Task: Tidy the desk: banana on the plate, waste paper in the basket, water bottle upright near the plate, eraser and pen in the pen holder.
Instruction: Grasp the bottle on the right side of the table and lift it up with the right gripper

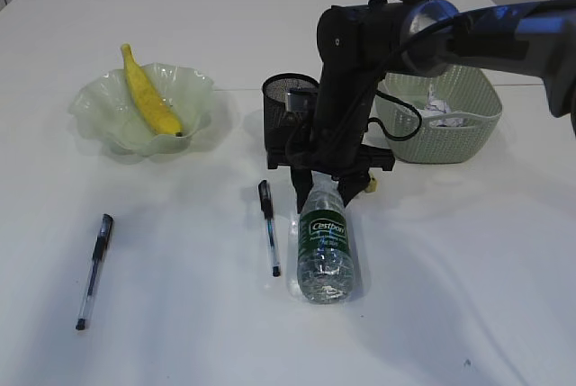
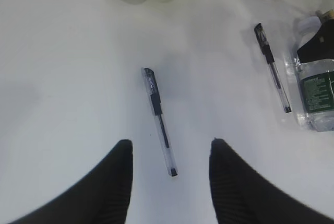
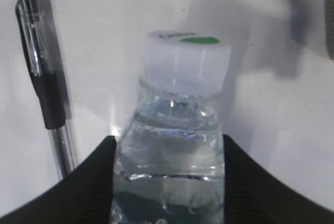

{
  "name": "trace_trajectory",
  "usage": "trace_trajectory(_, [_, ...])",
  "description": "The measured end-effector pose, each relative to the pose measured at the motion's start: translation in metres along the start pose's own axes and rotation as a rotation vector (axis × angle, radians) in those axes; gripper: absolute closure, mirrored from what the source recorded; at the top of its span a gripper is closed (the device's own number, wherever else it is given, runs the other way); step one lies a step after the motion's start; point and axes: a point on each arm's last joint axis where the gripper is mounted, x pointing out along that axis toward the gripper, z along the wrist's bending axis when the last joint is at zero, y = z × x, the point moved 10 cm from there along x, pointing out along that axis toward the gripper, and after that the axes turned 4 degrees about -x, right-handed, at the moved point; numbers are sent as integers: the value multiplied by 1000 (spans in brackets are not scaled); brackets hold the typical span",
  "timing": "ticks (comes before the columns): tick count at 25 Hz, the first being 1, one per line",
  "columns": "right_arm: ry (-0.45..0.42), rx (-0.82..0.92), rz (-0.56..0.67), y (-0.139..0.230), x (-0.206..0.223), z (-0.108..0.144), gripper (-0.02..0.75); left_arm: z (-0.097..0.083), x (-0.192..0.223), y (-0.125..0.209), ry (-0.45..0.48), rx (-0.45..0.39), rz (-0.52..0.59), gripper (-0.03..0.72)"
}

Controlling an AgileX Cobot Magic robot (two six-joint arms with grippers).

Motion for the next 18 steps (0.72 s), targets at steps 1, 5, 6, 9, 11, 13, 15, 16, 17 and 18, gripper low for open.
trace_trajectory(1, [0,-2,0,0,0,0,350,0,0,0,0,0,0,349])
trace_trajectory(5, [-1,-39,-2,-1,-1,1,369,0,0,0,0,0,-1,349])
trace_trajectory(6, [0,-48,1,0,-1,0,369,0,0,-1,-1,0,-4,349])
trace_trajectory(9, [2,-78,9,1,-2,0,370,0,0,-2,-2,0,-10,349])
trace_trajectory(11, [6,-101,11,1,-3,-1,370,0,0,-3,-2,0,-13,349])
trace_trajectory(13, [10,-127,4,1,-7,-1,370,0,0,-3,-2,0,-16,349])
trace_trajectory(15, [27,-161,-19,0,-16,1,370,1,0,-3,-3,0,-17,349])
trace_trajectory(16, [33,-177,-33,0,-23,3,370,1,0,-3,-3,0,-17,349])
trace_trajectory(17, [41,-192,-49,0,-29,5,370,1,0,-3,-3,0,-17,349])
trace_trajectory(18, [48,-203,-64,0,-36,7,370,1,0,-3,-3,0,-17,349])
